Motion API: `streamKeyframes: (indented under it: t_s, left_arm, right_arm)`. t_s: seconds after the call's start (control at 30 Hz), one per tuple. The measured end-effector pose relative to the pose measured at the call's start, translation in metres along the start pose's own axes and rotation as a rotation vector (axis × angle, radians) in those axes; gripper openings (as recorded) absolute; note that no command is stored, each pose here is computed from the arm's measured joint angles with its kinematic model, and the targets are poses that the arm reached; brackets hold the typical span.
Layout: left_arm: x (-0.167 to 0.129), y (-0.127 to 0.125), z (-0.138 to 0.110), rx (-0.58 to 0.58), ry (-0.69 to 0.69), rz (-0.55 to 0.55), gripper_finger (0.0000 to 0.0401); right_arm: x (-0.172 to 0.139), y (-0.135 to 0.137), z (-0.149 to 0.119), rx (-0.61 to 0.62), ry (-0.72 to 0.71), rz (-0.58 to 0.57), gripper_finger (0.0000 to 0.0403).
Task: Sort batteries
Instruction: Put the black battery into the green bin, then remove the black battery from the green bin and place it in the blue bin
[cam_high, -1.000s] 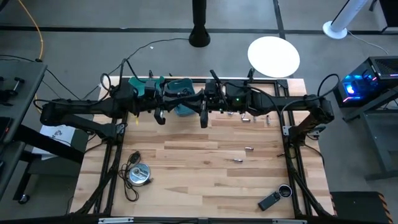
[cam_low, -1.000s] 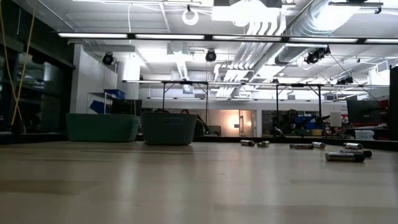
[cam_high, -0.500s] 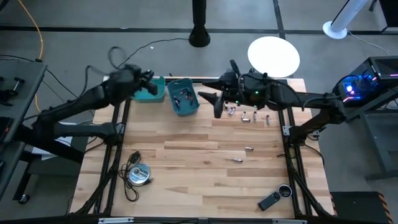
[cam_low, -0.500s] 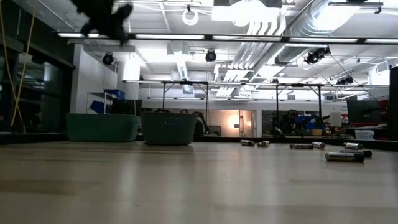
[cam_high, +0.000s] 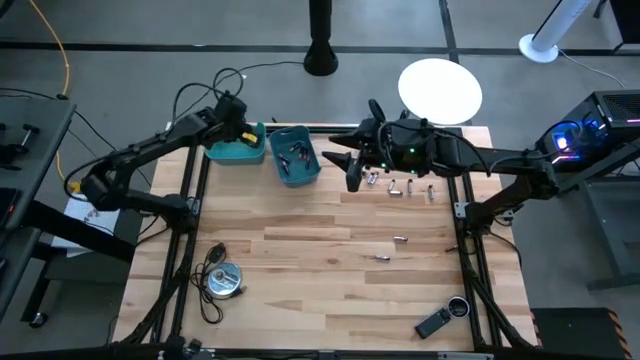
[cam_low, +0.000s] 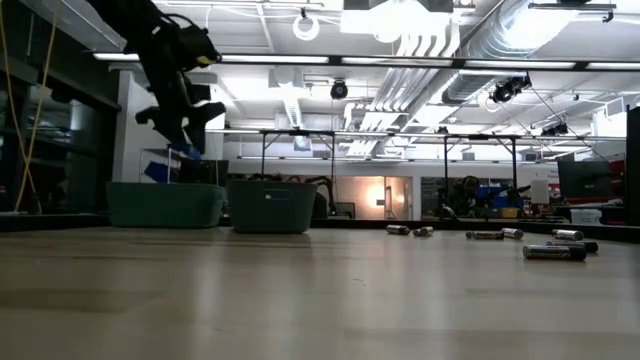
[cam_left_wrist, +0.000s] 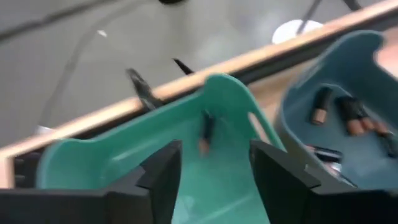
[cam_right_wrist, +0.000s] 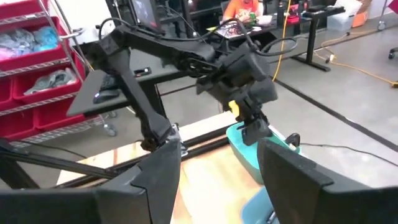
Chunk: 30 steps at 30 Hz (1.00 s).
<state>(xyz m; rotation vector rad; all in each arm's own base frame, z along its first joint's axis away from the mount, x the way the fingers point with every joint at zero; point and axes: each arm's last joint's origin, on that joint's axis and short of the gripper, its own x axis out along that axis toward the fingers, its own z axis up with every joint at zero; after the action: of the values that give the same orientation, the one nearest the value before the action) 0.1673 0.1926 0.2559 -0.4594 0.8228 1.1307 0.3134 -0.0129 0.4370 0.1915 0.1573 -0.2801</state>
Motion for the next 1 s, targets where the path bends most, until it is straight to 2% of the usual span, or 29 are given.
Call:
streamKeyframes:
  t_s: [0.07,0.13,0.23,0.3,0.37,0.43,0.5,0.57,0.67,0.77,0.87,0.93,1.0]
  left_arm:
    - [0.0,-0.002,0.001,-0.018,0.02,-0.078,0.0194]
    - [-0.007,-0.007,0.004,-0.041,0.009,-0.2,0.02]
    - [-0.029,-0.016,0.009,-0.055,-0.084,-0.373,0.0202]
    - [-0.047,-0.021,0.011,-0.039,-0.164,-0.432,0.0203]
    - [-0.062,-0.023,0.009,-0.032,-0.23,-0.421,0.0203]
    - [-0.072,-0.021,0.007,-0.061,-0.272,-0.338,0.0202]
    - [-0.07,-0.015,0.004,-0.105,-0.254,-0.238,0.0198]
    - [-0.055,-0.011,0.0,-0.106,-0.138,-0.203,0.0192]
    - [-0.018,-0.008,-0.011,-0.084,0.114,-0.143,0.018]
    - [0.016,-0.007,-0.019,-0.071,0.285,-0.077,0.0166]
    - [0.035,-0.013,-0.024,-0.044,0.38,-0.13,0.0154]
    - [0.038,-0.019,-0.027,0.003,0.418,-0.183,0.0148]
    - [0.036,-0.021,-0.03,0.049,0.432,-0.179,0.0145]
  right_arm:
    - [-0.008,0.001,0.002,0.011,0.01,0.008,0.0207]
    - [-0.017,0.002,0.002,0.018,0.033,0.01,0.0206]
    - [-0.028,0.001,-0.003,0.025,0.101,-0.044,0.0205]
    - [-0.034,0.001,-0.009,0.022,0.152,-0.091,0.0204]
    - [-0.036,0.0,-0.013,0.023,0.186,-0.132,0.0204]
    - [-0.037,-0.001,-0.016,0.028,0.211,-0.16,0.0204]
    - [-0.037,-0.002,-0.017,0.032,0.221,-0.165,0.0204]
    - [-0.035,-0.004,-0.017,0.035,0.221,-0.175,0.0204]
    - [-0.034,-0.009,-0.016,0.04,0.219,-0.193,0.0204]
    - [-0.032,-0.015,-0.015,0.048,0.217,-0.207,0.0204]
    - [-0.031,-0.018,-0.014,0.065,0.223,-0.195,0.0204]
    - [-0.031,-0.018,-0.014,0.068,0.229,-0.18,0.0204]
    - [-0.031,-0.018,-0.015,0.067,0.235,-0.177,0.0204]
